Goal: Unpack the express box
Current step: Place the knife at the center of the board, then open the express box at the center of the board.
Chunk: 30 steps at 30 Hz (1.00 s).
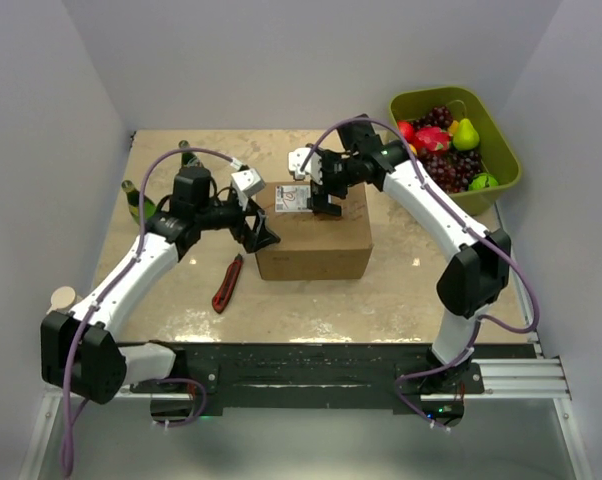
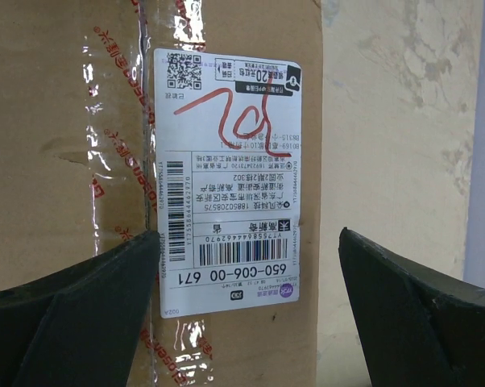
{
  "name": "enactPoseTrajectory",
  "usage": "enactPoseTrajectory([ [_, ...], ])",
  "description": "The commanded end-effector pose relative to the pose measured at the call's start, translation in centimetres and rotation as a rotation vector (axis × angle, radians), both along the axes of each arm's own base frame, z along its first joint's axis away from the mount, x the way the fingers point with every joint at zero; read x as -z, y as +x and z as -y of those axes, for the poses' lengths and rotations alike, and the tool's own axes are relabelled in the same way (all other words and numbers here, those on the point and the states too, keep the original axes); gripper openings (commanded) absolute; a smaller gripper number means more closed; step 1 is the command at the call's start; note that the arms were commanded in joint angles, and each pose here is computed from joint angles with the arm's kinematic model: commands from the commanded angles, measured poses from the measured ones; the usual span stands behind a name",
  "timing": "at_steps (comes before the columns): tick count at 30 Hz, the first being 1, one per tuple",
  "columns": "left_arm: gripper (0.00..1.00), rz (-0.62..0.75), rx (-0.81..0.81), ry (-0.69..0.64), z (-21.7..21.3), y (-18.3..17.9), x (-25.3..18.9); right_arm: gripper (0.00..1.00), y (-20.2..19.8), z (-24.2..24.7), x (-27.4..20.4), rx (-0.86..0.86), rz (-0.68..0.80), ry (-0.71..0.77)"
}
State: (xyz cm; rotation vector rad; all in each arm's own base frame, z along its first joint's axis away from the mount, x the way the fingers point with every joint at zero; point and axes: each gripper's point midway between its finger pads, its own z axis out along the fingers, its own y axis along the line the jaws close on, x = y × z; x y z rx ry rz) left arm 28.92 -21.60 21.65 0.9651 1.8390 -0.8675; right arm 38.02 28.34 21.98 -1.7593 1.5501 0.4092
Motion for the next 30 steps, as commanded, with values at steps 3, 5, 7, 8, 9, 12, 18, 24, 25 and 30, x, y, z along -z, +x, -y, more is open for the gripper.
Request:
enactPoseTrajectory([
  [3, 1.0, -0.013, -0.184, 0.041, -0.9, 4.0, 1.4, 0.99, -4.4, 2.3, 4.3, -0.048, -0.147, -0.143],
  [5, 0.99, -0.072, -0.219, 0.004, -1.7, 4.0, 2.4, 0.99, -5.0, 2.2, 4.8, -0.062, -0.168, -0.151],
  [7, 0.99, -0.181, -0.208, -0.076, -1.6, 3.1, 2.9, 0.99, -6.0, 2.3, 5.1, -0.093, -0.206, -0.156],
  [8, 0.99, -0.233, -0.222, -0.085, -2.1, 2.9, 3.9, 0.99, -6.6, 2.3, 5.3, -0.112, -0.227, -0.152],
  [9, 0.99, -0.307, -0.24, -0.087, -2.1, 2.9, 5.1, 0.99, -7.5, 2.6, 5.5, -0.128, -0.266, -0.164],
  [12, 0.99, -0.424, -0.237, -0.125, -2.1, 2.1, 7.2, 0.99, -9.1, 3.0, 6.1, -0.181, -0.334, -0.186],
  [18, 1.0, -0.549, -0.285, -0.052, -2.8, 1.6, 11.2, 0.99, -11.2, 3.2, 8.1, -0.211, -0.449, -0.221],
  [24, 0.99, -0.68, -0.339, 0.027, -3.8, -0.4, 15.8, 0.99, -10.0, 3.3, 10.1, -0.076, -0.428, -0.254],
  [25, 0.98, -0.696, -0.363, 0.049, -4.2, -0.5, 16.6, 0.99, -10.4, 3.4, 10.5, -0.069, -0.439, -0.262],
  [30, 0.96, -0.676, -0.557, 0.024, -7.5, 2.6, 14.5, 0.99, -10.8, 3.7, 12.0, -0.034, -0.406, -0.29],
])
